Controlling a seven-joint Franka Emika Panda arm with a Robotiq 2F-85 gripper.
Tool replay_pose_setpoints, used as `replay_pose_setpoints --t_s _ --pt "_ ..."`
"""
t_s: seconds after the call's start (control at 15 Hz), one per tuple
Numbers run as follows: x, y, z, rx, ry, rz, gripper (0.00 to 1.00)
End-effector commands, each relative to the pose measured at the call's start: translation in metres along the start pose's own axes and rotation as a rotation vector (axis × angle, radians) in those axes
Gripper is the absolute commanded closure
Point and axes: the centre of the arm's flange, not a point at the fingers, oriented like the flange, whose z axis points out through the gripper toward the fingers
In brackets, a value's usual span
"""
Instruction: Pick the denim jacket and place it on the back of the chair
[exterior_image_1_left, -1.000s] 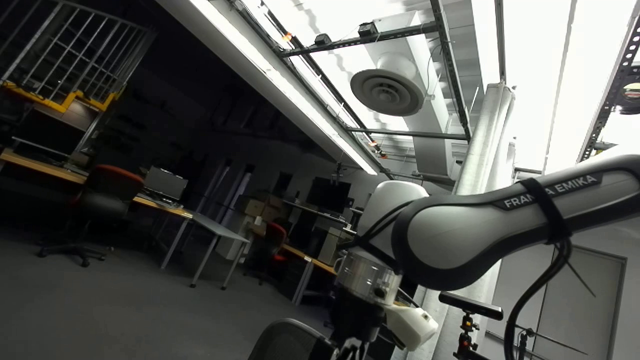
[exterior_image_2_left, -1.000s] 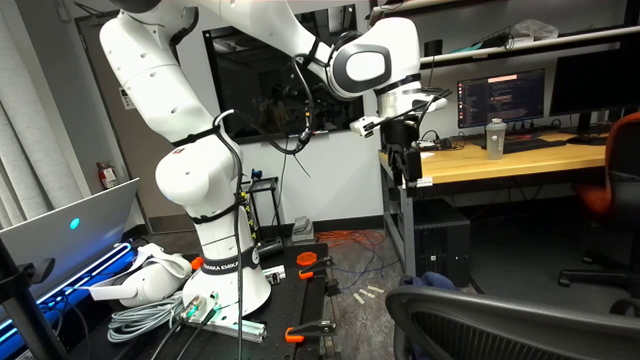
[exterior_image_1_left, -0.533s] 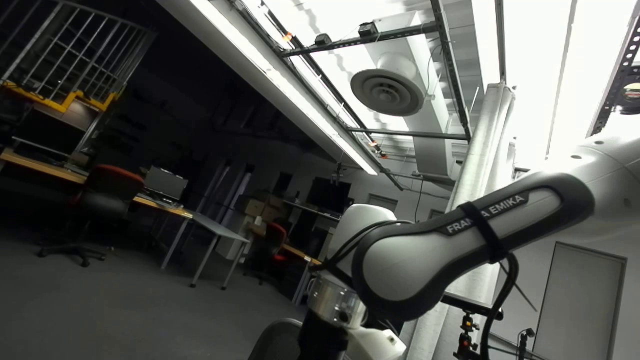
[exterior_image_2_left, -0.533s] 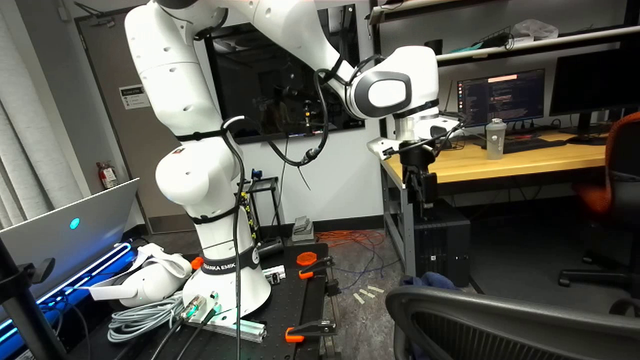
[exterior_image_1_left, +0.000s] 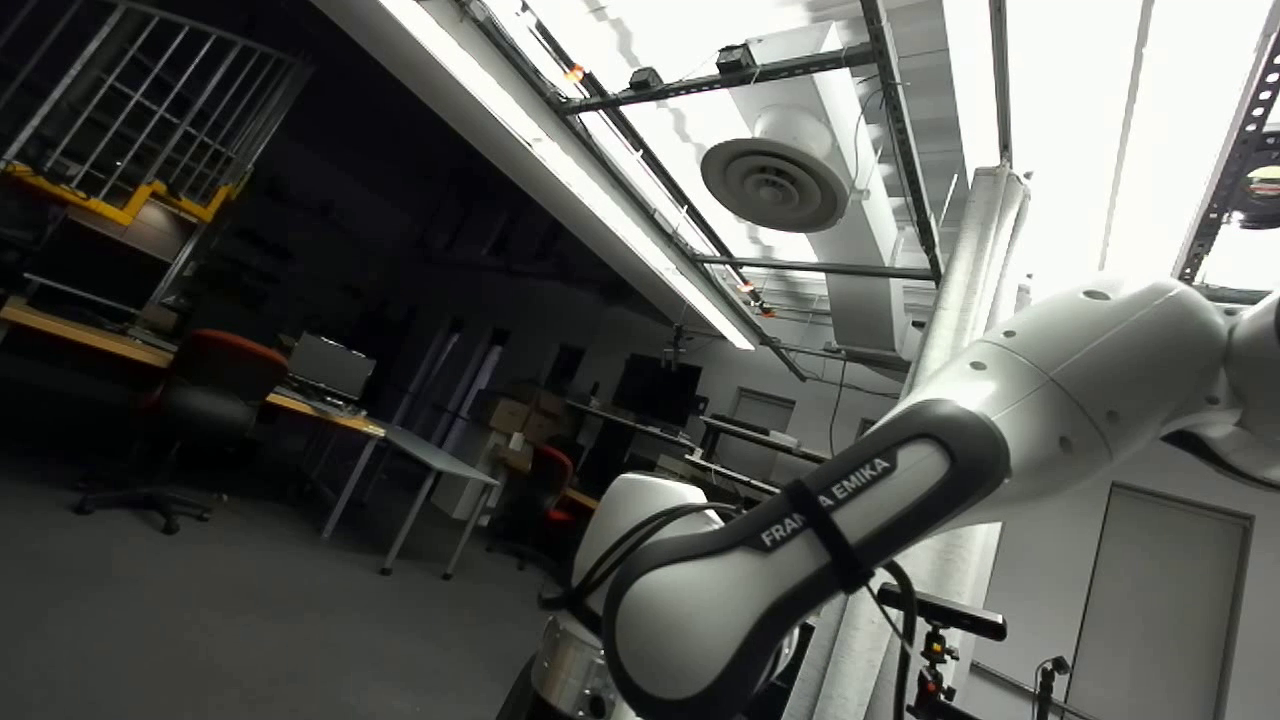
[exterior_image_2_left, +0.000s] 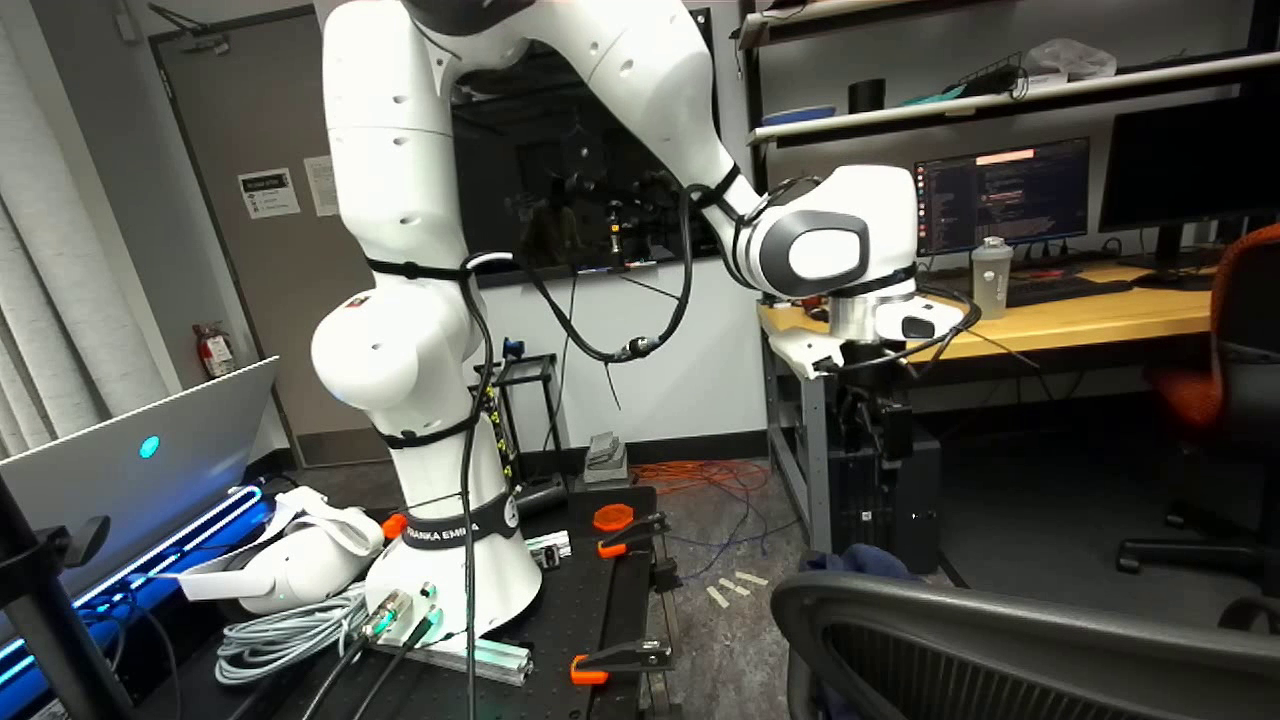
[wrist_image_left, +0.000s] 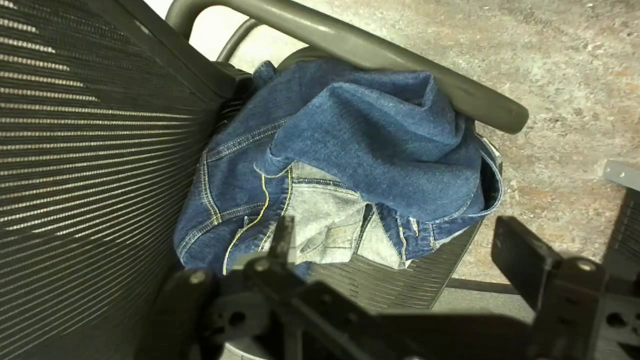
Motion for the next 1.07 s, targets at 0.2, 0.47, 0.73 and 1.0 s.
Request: replay_pose_setpoints --t_s 0.2,0.47,0.73,1.0 --pt "0.038 -0.011 0.03 0.019 -0.042 -0.081 0.0" --pt "0.053 -0.017 0.039 0.029 -0.074 -0.238 0.0" --pt "0.068 -0.015 0.039 0.006 -0.098 -0.363 0.0" --pt "0.06 -0.015 0.038 0.008 -0.086 -0.344 0.0"
